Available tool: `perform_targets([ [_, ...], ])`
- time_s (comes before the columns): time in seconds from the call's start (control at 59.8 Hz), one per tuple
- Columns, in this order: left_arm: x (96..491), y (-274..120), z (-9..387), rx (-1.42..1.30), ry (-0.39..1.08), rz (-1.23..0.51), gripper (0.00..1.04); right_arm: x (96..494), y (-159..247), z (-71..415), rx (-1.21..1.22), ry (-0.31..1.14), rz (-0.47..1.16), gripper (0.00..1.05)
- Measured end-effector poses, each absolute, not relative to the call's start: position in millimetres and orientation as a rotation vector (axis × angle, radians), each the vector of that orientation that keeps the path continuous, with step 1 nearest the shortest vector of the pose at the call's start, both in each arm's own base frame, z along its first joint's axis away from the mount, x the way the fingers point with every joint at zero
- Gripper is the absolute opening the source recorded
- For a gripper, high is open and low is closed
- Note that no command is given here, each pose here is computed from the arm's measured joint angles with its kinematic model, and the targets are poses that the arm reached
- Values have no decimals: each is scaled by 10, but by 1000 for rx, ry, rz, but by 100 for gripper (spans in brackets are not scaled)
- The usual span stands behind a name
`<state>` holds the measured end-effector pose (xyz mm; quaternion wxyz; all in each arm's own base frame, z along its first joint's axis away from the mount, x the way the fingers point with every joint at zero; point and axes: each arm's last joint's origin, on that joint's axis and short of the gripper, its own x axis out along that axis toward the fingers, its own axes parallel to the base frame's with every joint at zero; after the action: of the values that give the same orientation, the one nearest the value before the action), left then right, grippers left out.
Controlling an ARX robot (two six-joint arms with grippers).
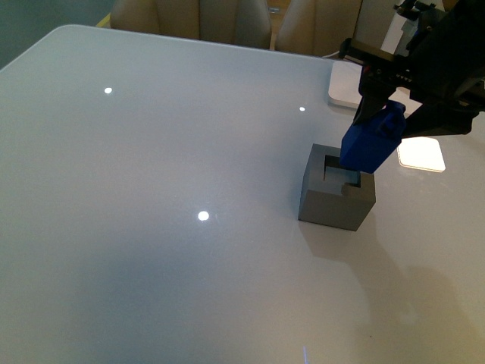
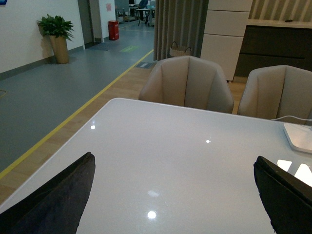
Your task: Insert blue part into gray base
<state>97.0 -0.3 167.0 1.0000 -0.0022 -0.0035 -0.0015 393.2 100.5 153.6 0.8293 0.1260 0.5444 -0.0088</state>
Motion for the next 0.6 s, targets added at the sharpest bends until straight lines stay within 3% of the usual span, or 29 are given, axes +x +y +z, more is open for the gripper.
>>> perform_targets([
  [0.602,970,-3,1670,-4,-7,-3,97,4070,1104,1322,243,1192,-42,45],
])
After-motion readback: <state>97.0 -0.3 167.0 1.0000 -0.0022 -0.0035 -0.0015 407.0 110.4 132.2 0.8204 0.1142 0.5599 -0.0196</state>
